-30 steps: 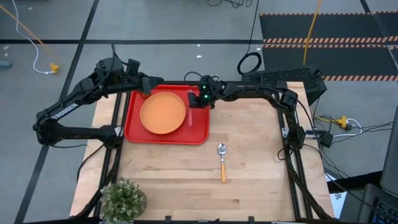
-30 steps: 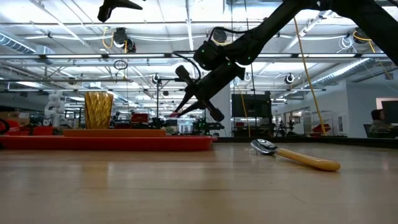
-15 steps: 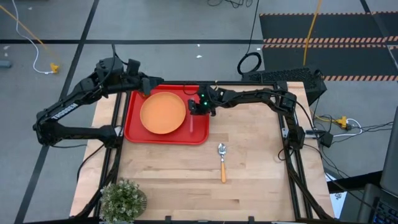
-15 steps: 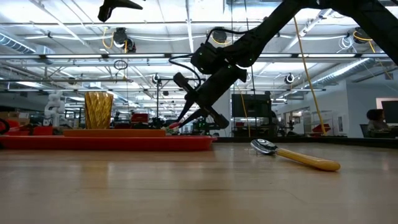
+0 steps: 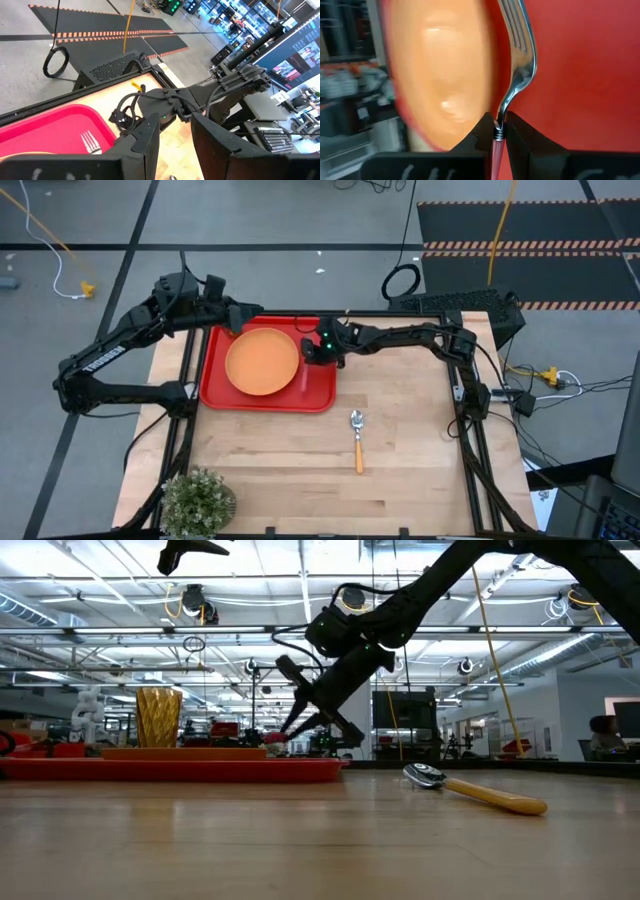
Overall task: Pick and place plate/cup/fork/spoon on tray
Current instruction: Put the pink fork on the red serving tray to the right of the orange plate
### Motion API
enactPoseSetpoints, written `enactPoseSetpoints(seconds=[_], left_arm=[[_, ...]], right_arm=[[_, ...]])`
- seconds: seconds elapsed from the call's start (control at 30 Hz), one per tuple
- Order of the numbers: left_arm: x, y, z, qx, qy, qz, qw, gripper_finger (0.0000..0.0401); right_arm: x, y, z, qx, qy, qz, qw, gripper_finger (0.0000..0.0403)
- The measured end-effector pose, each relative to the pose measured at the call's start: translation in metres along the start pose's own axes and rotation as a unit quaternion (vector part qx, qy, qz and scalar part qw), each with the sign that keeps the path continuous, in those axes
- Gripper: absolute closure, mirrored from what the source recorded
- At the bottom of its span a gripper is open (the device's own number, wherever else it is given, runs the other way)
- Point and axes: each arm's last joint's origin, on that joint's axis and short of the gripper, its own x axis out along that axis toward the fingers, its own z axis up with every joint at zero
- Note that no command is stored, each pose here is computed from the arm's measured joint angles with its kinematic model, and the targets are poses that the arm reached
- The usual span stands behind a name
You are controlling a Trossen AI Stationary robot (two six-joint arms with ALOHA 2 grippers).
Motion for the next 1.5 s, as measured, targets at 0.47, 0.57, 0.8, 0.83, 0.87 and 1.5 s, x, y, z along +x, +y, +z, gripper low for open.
enactPoseSetpoints(seconds=[0.47, 0.57, 0.8, 0.83, 0.87, 1.5], left_arm=[[0.0, 0.0, 0.0, 0.004, 0.0, 0.0, 1.0, 0.0288], [0.0, 0.0, 0.0, 0.009, 0.0, 0.0, 1.0, 0.0288], [0.001, 0.0, 0.0, 0.012, 0.0, 0.0, 1.0, 0.0288], [0.001, 0.0, 0.0, 0.012, 0.0, 0.0, 1.0, 0.0288], [0.001, 0.0, 0.0, 0.012, 0.001, 0.001, 1.0, 0.0288], [0.001, -0.003, 0.002, -0.01, -0.013, -0.011, 1.0, 0.0288]], right_arm=[[-0.001, 0.001, -0.002, 0.01, -0.008, -0.033, 0.999, 0.0387], [-0.001, 0.0, -0.002, 0.014, -0.014, -0.04, 0.999, 0.0387], [0.0, -0.001, -0.007, 0.003, -0.013, -0.05, 0.999, 0.0389], [0.001, -0.001, -0.008, 0.001, -0.012, -0.052, 0.999, 0.0389], [0.004, -0.003, -0.01, -0.001, -0.015, -0.057, 0.998, 0.0389], [0.032, -0.003, -0.005, 0.01, -0.01, -0.069, 0.998, 0.039]])
